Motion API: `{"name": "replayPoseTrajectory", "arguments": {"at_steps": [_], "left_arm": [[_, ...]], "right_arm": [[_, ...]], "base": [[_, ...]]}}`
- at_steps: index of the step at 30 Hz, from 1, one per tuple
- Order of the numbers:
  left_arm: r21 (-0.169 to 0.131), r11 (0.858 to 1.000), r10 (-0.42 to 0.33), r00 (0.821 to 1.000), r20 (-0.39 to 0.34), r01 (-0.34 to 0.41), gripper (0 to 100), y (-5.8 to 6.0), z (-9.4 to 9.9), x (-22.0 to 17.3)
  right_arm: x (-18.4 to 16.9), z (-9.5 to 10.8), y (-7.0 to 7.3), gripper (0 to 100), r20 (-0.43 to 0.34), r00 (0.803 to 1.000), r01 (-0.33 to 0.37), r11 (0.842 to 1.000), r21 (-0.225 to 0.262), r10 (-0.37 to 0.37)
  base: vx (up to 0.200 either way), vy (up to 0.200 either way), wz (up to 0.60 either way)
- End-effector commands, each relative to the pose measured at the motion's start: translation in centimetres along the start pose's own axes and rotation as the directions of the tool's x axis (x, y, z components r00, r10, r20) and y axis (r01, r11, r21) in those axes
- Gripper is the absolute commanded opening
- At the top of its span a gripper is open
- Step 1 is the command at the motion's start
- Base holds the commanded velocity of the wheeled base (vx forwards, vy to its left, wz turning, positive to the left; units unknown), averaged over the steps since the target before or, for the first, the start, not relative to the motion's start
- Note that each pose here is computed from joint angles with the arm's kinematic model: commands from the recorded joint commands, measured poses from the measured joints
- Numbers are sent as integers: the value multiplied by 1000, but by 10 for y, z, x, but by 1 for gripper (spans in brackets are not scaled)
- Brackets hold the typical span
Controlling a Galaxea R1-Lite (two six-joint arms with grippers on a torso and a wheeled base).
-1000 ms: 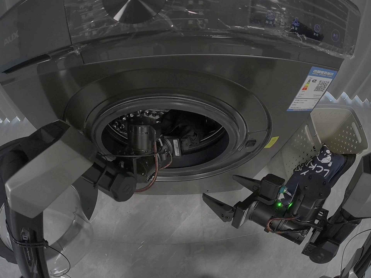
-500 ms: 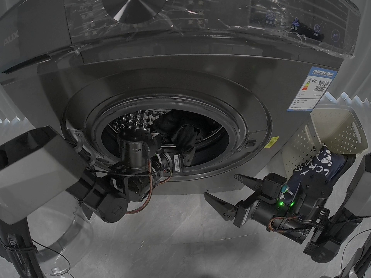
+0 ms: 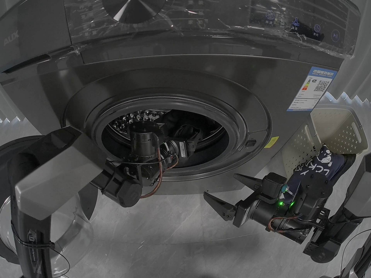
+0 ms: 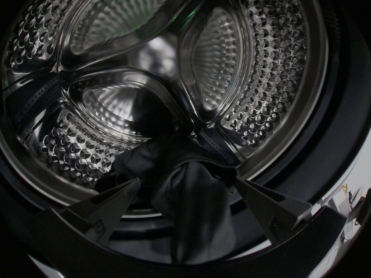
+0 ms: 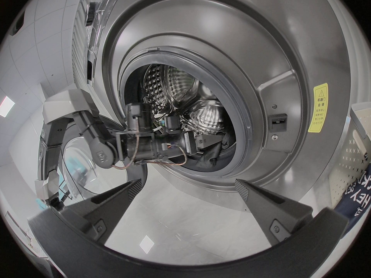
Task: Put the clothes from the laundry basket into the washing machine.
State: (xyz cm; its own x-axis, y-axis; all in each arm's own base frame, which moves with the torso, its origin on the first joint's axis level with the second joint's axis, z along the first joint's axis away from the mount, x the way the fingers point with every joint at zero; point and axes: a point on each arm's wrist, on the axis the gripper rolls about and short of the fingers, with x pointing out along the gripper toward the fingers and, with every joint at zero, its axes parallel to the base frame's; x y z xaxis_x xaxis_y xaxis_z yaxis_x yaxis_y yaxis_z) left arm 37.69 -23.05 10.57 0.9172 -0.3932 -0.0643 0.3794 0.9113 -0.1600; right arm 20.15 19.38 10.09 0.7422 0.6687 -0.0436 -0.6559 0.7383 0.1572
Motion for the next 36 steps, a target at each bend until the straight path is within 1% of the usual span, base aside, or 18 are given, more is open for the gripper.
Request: {"name": "replayPoseTrajectory", "arguments": {"at_steps": [1,4,5,8,10,11,12,13,14,16,17,20,23,25,31,32,36], "left_arm": [[4,1000,27,999,-21,-27,100,13,-22,30],[5,1000,26,999,-32,-26,100,13,-23,35],[5,1000,16,999,-35,-16,0,12,-24,38],[2,1000,8,1000,-27,-8,0,10,-23,44],[-1,1000,9,1000,-15,-9,0,11,-24,50],[-5,1000,13,1000,7,-13,0,12,-23,57],[-11,1000,26,999,25,-25,0,16,-21,62],[-17,999,43,998,54,-42,0,22,-15,67],[-24,998,65,995,80,-63,0,29,-10,72],[-35,995,99,988,114,-96,0,37,-3,76],[-45,992,121,984,134,-116,0,43,2,78],[-71,989,138,975,173,-127,0,48,13,80],[-90,988,142,968,205,-126,0,49,22,82],[-92,988,143,966,217,-125,0,48,26,82],[-93,988,139,965,221,-121,0,44,25,82],[-95,989,136,965,225,-117,100,42,27,81],[-105,988,133,966,221,-112,100,39,30,78]], "right_arm": [[1,0,1,100,3,1000,-3,1000,0,3],[1,1,0,100,3,1000,-2,1000,-2,2],[1,1,1,100,5,1000,-2,1000,0,2],[1,1,1,100,6,1000,-4,1000,-1,4],[2,1,2,100,9,1000,-7,1000,0,7],[2,1,2,100,9,1000,-7,1000,0,7],[2,2,2,100,10,1000,-8,1000,0,8],[2,2,2,100,13,1000,-8,1000,0,8],[2,2,2,100,13,1000,-8,1000,0,8],[2,3,2,100,16,1000,-9,1000,0,9],[3,3,2,100,18,1000,-9,1000,0,9],[4,4,3,100,24,1000,-11,1000,0,11],[4,4,3,100,24,1000,-11,1000,0,11],[4,4,3,100,24,1000,-11,1000,0,11],[4,4,3,100,24,1000,-11,1000,0,11],[4,4,3,100,24,1000,-11,1000,0,11],[4,4,3,100,25,1000,-12,1000,1,12]], "base": [[0,0,0],[0,0,0],[0,0,0],[0,0,0],[0,0,0],[0,0,0],[0,0,0],[0,0,0],[0,0,0],[0,0,0],[0,0,0],[0,0,0],[0,0,0],[0,0,0],[0,0,0],[0,0,0],[0,0,0]]}}
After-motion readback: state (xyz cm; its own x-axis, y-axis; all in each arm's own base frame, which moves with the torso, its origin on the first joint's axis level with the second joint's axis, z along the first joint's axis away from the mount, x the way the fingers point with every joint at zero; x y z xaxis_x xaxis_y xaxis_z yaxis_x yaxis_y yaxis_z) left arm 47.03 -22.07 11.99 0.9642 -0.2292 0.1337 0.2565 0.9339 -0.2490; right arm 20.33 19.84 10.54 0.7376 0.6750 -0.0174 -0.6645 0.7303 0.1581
